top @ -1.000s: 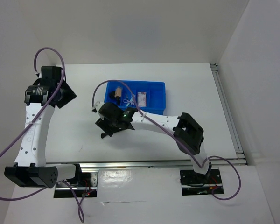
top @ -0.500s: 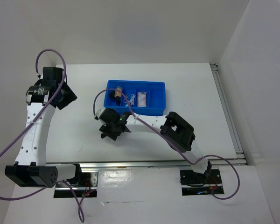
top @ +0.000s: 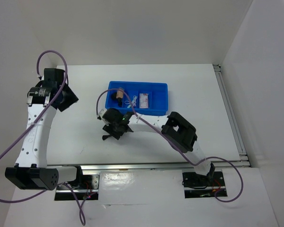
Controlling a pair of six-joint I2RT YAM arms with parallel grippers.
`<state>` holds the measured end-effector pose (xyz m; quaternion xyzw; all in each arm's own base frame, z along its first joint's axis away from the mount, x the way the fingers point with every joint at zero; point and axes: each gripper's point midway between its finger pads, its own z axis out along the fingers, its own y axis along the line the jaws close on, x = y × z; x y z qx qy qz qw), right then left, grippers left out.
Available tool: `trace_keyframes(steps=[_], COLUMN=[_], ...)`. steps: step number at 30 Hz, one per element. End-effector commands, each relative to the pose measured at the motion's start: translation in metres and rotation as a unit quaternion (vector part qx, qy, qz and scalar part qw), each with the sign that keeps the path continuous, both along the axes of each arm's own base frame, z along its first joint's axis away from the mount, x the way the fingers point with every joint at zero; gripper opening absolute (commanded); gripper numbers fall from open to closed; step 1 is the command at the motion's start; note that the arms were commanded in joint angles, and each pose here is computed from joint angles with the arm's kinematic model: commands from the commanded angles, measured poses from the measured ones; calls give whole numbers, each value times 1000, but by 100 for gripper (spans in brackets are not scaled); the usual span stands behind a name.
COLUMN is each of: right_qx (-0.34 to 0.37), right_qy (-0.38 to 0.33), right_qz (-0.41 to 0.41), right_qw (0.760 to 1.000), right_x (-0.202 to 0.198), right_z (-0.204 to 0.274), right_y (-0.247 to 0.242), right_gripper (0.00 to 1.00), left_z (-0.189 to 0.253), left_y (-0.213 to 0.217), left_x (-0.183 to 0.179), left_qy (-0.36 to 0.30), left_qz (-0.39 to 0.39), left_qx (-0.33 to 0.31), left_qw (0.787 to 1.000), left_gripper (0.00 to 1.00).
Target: Organize the makeup
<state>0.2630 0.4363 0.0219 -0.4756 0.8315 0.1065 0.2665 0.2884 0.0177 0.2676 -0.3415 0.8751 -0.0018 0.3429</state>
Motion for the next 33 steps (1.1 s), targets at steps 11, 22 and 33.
trace_keyframes(steps=[11,22,33], right_qx=[1,89,151], right_qy=[17,-36,-26], right_qz=[15,29,-278], right_qw=[1000,995,948], right_x=[-17,-22,121], right_z=[0,109,173], right_y=[-10,9,-109], right_gripper=[23,12,12], left_z=[-2,6,18], left_y=[6,9,16], left_x=[1,2,-11], left_qy=[1,-10,-28], left_qz=[0,10,44], left_qx=[14,19,17], left_qw=[1000,1000,998], left_gripper=[54,54,54])
